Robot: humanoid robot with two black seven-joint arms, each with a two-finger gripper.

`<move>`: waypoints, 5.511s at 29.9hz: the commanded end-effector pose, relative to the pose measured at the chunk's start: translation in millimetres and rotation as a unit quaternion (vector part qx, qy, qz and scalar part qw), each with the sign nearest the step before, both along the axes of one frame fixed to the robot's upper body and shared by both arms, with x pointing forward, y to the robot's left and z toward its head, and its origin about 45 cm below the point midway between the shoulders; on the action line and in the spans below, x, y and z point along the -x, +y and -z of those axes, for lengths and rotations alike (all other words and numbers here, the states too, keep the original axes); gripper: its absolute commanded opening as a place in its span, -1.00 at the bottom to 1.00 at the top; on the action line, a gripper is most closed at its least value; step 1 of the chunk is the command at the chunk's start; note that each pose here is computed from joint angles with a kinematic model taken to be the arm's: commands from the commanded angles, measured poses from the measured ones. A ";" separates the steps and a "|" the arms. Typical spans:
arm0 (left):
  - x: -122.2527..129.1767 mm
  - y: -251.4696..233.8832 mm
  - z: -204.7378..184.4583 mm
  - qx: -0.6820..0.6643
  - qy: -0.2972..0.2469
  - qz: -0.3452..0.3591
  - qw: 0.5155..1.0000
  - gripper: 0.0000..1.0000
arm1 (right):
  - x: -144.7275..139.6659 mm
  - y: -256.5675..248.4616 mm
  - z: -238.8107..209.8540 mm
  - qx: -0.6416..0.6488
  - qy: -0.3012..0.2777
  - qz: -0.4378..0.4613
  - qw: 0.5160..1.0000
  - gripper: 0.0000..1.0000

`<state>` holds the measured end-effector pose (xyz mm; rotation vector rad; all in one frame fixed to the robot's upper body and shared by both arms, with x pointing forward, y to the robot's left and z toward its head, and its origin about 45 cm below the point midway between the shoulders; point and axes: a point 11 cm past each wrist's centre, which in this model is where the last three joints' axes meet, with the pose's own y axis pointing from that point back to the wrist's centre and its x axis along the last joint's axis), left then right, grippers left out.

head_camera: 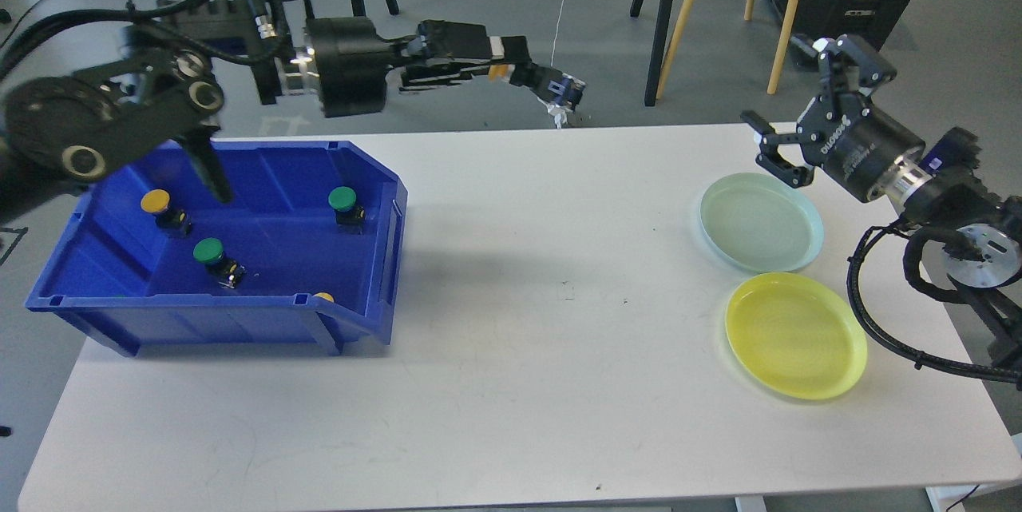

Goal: Pass button and place on color plate

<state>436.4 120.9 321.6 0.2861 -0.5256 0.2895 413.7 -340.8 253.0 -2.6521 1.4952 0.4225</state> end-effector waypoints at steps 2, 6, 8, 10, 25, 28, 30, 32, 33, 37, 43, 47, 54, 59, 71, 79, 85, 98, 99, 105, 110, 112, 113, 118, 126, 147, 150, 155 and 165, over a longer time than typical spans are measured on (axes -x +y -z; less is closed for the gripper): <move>-10.3 -58.0 27.9 0.042 0.039 -0.012 0.998 -0.89 | 26.6 -4.7 -13.8 0.046 0.000 -0.040 0.998 1.00; -11.4 -64.1 41.5 0.064 0.060 -0.029 0.996 -0.88 | 39.6 13.0 -9.7 0.034 0.007 -0.069 0.997 1.00; -12.5 -63.4 39.9 0.069 0.060 -0.032 0.995 -0.87 | 40.8 23.7 -2.9 0.029 0.019 -0.080 0.996 1.00; -12.8 -62.7 39.9 0.068 0.060 -0.033 0.995 -0.87 | 39.8 46.9 4.7 0.007 0.024 -0.098 0.995 1.00; -11.0 -66.8 40.0 0.070 0.061 -0.029 0.995 -0.87 | 26.0 73.6 1.6 -0.110 0.049 -0.089 0.989 0.98; -11.1 -66.8 39.7 0.071 0.061 -0.029 0.995 -0.86 | 23.8 80.1 -0.3 -0.106 0.052 -0.099 0.988 0.96; -11.1 -66.8 39.7 0.071 0.061 -0.029 0.995 -0.86 | 21.6 82.0 -2.7 -0.104 0.051 -0.102 0.988 0.95; -11.0 -66.8 40.0 0.070 0.061 -0.029 0.995 -0.86 | 17.8 88.0 -6.1 -0.106 0.048 -0.106 0.987 0.91; -11.1 -66.8 39.7 0.071 0.061 -0.029 0.995 -0.86 | 16.2 90.3 -7.3 -0.106 0.046 -0.108 0.987 0.88; -11.1 -66.8 39.7 0.071 0.061 -0.029 0.995 -0.86 | 13.6 99.0 -12.6 -0.101 0.041 -0.120 0.987 0.38; -11.7 -65.6 39.8 0.070 0.061 -0.030 0.995 -0.86 | 15.6 100.6 -7.8 -0.082 0.055 -0.130 0.986 -0.59; -10.9 -66.6 40.4 0.071 0.062 -0.029 0.995 -0.86 | 14.2 99.6 -9.7 -0.086 0.053 -0.128 0.987 -0.91; -9.1 -67.6 42.0 0.072 0.065 -0.027 0.995 -0.84 | 14.2 99.6 -10.5 -0.098 0.058 -0.126 0.986 -0.99; -8.4 -67.4 43.5 0.074 0.067 -0.027 0.995 -0.86 | 15.0 98.0 -9.5 -0.102 0.065 -0.125 0.985 -0.99; -10.6 -64.8 40.2 0.094 0.071 -0.036 0.992 -0.88 | 21.9 91.6 5.5 -0.107 0.083 -0.115 0.984 0.81; -11.0 -63.2 40.8 0.101 0.074 -0.040 0.991 -0.88 | 22.4 83.9 5.0 -0.180 0.098 -0.088 0.975 0.96; -11.0 -63.2 40.8 0.101 0.074 -0.040 0.991 -0.87 | 27.1 84.9 8.1 -0.174 0.122 -0.100 0.972 0.96; -11.6 -61.3 42.2 0.101 0.076 -0.043 0.991 -0.87 | 33.3 100.7 2.3 -0.159 0.133 -0.136 0.969 0.97; -11.6 -61.3 42.2 0.101 0.076 -0.043 0.991 -0.87 | 33.1 100.5 0.7 -0.160 0.131 -0.136 0.969 0.97; -12.2 -60.5 42.4 0.101 0.076 -0.045 0.991 -0.87 | 35.1 104.6 -7.6 -0.166 0.122 -0.145 0.968 0.96; -12.6 -60.1 42.4 0.102 0.077 -0.046 0.991 -0.87 | 36.6 107.5 -10.4 -0.168 0.118 -0.150 0.967 0.95; -12.9 -59.7 42.4 0.103 0.077 -0.047 0.991 -0.87 | 36.3 107.6 -10.3 -0.170 0.118 -0.149 0.967 0.94; -12.6 -60.4 42.4 0.103 0.078 -0.046 0.991 -0.87 | 35.7 108.4 -11.5 -0.170 0.116 -0.150 0.967 0.90; -12.5 -60.5 42.7 0.103 0.078 -0.046 0.991 -0.87 | 34.5 106.9 -11.4 -0.172 0.117 -0.147 0.967 -0.09; -12.5 -60.5 42.7 0.103 0.078 -0.046 0.991 -0.87 | 30.4 105.9 -17.1 -0.183 0.104 -0.140 0.967 -0.99; -23.4 -48.7 33.9 0.170 0.113 -0.084 0.975 0.75 | 40.3 68.9 -2.8 -0.208 0.109 -0.086 0.968 -0.99; -36.3 -15.9 25.6 0.178 0.105 -0.117 0.971 0.76 | 64.6 33.7 29.5 -0.242 0.135 -0.025 0.961 -0.99; -50.9 83.7 17.2 0.087 0.047 -0.181 0.979 0.79 | 136.5 -19.9 95.9 -0.317 0.194 0.101 0.923 -0.99; 1.3 196.4 19.5 -0.420 -0.164 -0.031 0.892 0.83 | 182.5 -46.5 138.8 -0.326 0.262 0.236 0.877 -0.87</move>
